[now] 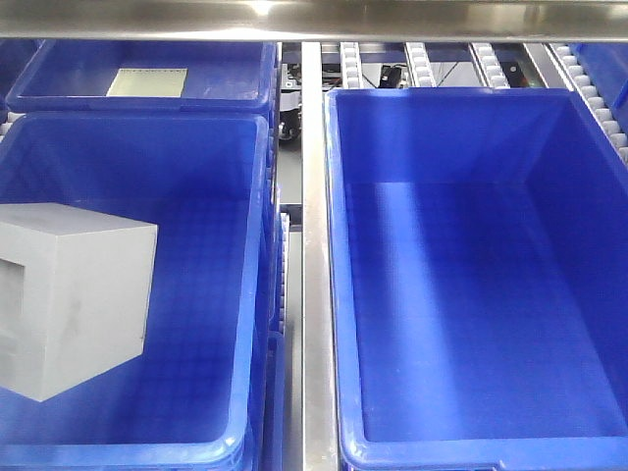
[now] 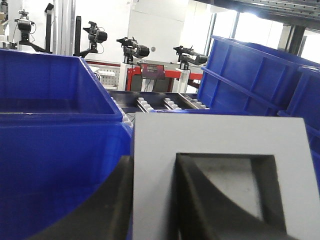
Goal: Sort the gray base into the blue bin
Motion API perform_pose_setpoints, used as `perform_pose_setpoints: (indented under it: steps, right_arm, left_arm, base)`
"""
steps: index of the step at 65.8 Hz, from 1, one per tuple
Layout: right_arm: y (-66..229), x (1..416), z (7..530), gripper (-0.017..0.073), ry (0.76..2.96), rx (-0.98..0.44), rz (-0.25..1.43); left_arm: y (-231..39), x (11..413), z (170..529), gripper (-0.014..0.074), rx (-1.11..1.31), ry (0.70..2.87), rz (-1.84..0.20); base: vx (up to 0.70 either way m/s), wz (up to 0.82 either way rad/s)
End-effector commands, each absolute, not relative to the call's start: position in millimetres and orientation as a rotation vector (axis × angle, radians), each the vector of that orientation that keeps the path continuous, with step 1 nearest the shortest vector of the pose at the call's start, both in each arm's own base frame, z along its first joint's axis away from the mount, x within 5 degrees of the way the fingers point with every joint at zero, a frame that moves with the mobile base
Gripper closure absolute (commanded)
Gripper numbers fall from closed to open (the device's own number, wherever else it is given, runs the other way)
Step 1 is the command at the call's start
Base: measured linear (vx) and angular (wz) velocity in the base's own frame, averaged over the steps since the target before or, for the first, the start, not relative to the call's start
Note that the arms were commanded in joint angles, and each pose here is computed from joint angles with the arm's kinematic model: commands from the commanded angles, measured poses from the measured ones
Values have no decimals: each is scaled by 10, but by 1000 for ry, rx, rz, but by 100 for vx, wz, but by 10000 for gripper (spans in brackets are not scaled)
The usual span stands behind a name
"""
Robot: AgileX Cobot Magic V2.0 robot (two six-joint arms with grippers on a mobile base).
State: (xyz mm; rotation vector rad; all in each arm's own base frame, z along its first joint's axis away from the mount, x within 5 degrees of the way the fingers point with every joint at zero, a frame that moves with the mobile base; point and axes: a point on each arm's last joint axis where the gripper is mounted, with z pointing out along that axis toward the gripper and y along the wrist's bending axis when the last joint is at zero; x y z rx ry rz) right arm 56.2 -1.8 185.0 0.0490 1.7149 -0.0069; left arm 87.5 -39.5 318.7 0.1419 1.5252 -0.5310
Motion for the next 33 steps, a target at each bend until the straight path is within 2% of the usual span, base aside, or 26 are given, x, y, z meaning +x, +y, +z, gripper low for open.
perform_pose_setpoints:
  steps: [1, 26, 33]
  right_arm:
    - [-19, 581, 1887, 564, 1676, 34, -20]
    - [-19, 581, 1887, 564, 1676, 34, -20]
    - [-19, 581, 1887, 564, 1676, 34, -20]
  left_arm:
    - [-369, 854, 3386, 600, 101, 1392, -558]
    - [-361, 853, 3419, 600, 88, 1356, -564]
    - [-371, 879, 3417, 600, 40, 1364, -621]
  base:
    - [0, 0]
    - [0, 0]
    - [0, 0]
